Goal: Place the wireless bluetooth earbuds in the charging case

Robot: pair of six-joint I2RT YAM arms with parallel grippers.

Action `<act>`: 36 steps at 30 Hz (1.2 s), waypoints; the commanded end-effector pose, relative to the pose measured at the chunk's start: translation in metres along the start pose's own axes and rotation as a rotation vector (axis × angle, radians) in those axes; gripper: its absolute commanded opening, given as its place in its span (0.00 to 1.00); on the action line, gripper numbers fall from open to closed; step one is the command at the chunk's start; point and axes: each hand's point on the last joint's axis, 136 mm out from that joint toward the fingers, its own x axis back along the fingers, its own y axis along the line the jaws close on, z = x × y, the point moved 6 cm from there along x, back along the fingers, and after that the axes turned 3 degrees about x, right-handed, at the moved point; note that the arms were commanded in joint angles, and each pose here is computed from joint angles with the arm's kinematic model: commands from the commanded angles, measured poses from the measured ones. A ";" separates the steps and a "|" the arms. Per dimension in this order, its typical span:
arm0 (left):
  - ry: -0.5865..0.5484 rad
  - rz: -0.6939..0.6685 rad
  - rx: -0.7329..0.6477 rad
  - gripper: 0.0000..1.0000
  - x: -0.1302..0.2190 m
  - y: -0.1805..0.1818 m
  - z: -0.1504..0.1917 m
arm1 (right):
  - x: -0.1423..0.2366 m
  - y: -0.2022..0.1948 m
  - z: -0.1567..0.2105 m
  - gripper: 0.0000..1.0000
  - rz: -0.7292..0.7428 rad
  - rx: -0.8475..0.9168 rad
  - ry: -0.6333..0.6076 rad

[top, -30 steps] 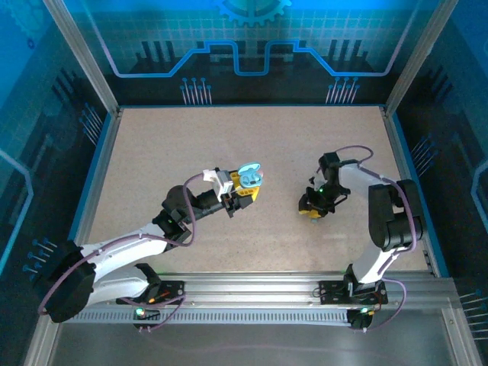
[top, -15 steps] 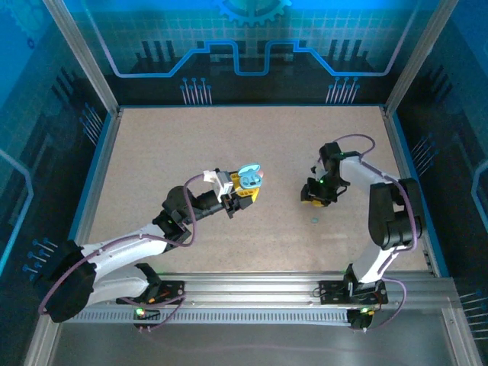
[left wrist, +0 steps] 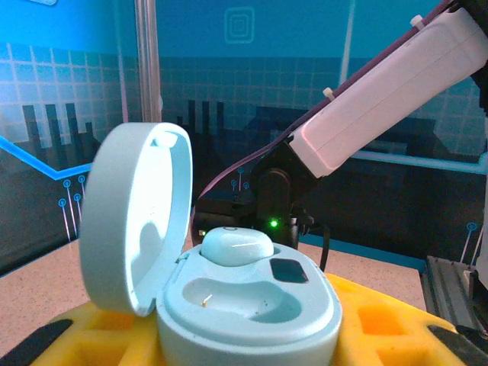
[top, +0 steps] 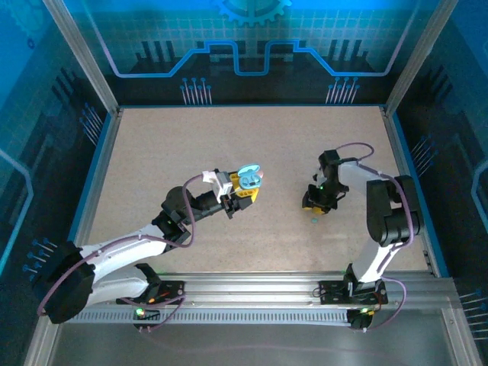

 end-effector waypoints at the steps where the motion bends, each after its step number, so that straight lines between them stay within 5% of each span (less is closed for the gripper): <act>1: -0.040 0.003 -0.002 0.37 0.003 -0.003 -0.006 | -0.001 -0.013 0.021 0.36 0.056 -0.075 0.055; 36: -0.042 0.008 0.004 0.37 0.002 -0.003 -0.005 | -0.005 -0.007 0.063 0.36 0.117 -0.143 0.065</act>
